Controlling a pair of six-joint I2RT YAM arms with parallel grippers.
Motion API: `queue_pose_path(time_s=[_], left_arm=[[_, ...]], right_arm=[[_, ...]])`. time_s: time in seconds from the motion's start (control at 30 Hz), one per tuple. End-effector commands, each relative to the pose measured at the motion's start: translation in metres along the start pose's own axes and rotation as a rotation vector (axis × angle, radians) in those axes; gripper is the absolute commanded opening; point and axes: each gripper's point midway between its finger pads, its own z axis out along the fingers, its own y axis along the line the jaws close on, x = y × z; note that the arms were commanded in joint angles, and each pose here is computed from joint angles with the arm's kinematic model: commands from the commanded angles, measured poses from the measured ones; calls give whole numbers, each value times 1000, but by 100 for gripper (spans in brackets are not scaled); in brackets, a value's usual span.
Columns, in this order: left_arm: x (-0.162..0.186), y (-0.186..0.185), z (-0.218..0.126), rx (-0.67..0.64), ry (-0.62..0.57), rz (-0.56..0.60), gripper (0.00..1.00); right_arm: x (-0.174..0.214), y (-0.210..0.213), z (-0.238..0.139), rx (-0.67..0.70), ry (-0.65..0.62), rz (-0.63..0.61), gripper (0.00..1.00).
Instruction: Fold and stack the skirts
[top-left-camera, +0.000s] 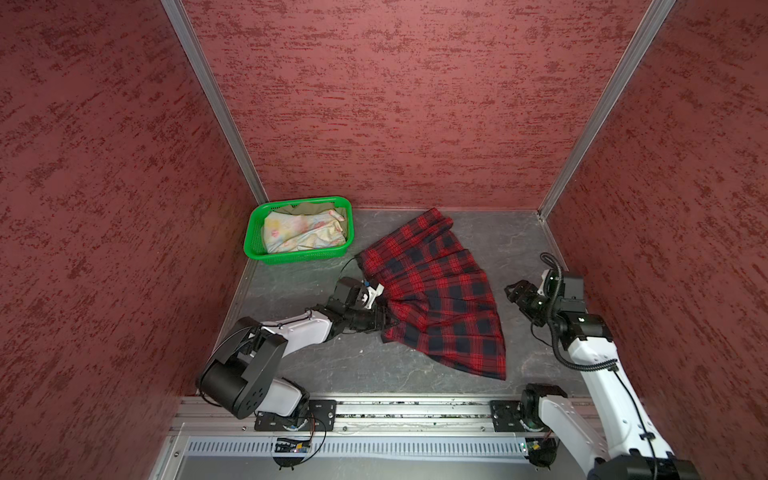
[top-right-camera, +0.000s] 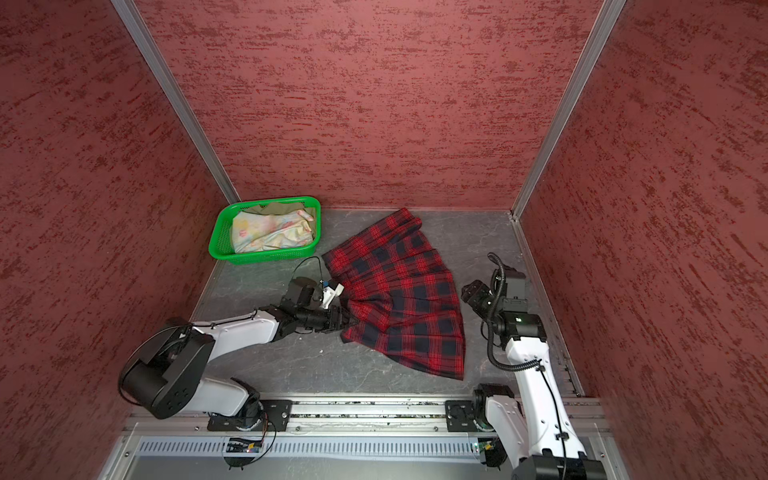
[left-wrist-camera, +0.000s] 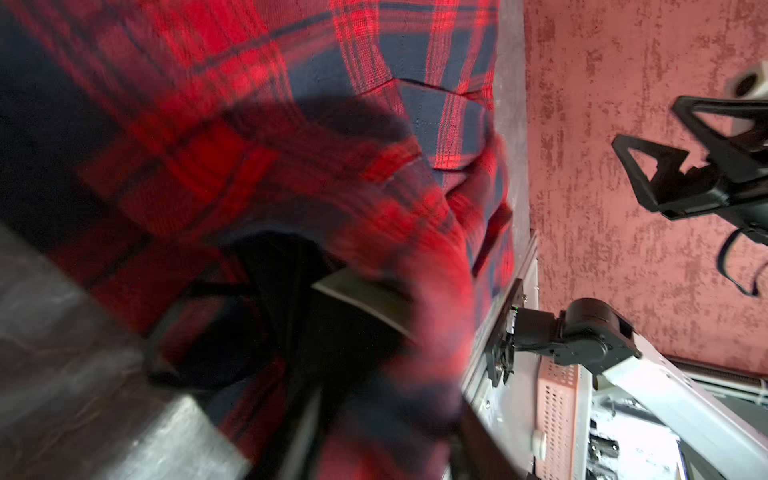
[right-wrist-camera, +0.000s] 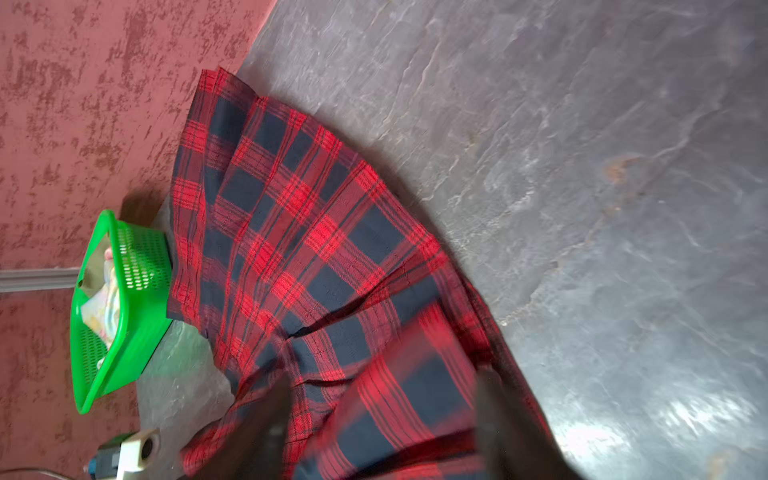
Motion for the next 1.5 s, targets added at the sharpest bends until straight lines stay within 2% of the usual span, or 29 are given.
queue_pose_path(time_s=[0.0,0.07,0.23,0.4,0.5,0.6,0.73,0.97,1.1,1.27,1.37,1.47], left_arm=[[-45,-44,-16,52,-166,141,72],[-49,-53,-22,43,-164,165,80],[-40,-38,-41,-107,-158,136,80],[-16,-4,-59,-245,-181,-14,77],[-10,16,-62,-309,-195,-103,78],[-20,21,-61,-338,-216,-155,80],[-45,17,-53,-360,-231,-129,83],[-77,6,-46,-382,-228,-58,83],[-87,5,-55,-415,-240,-30,83],[-99,2,-72,-441,-264,-8,83],[-106,0,-81,-444,-276,-5,83],[-109,-1,-84,-445,-277,-7,83]], right_arm=[[-45,25,-31,-13,-165,-25,95],[-58,41,-31,-31,-162,-75,95],[-54,59,-14,-55,-95,-181,91],[-5,85,17,-60,39,-328,87],[34,91,41,-63,143,-371,86],[64,85,66,-26,216,-387,85],[78,76,96,18,260,-387,85],[77,71,151,114,278,-430,85],[74,73,182,146,290,-468,85],[47,75,218,182,255,-498,88],[22,86,243,147,233,-489,89],[2,116,269,65,251,-488,89]])
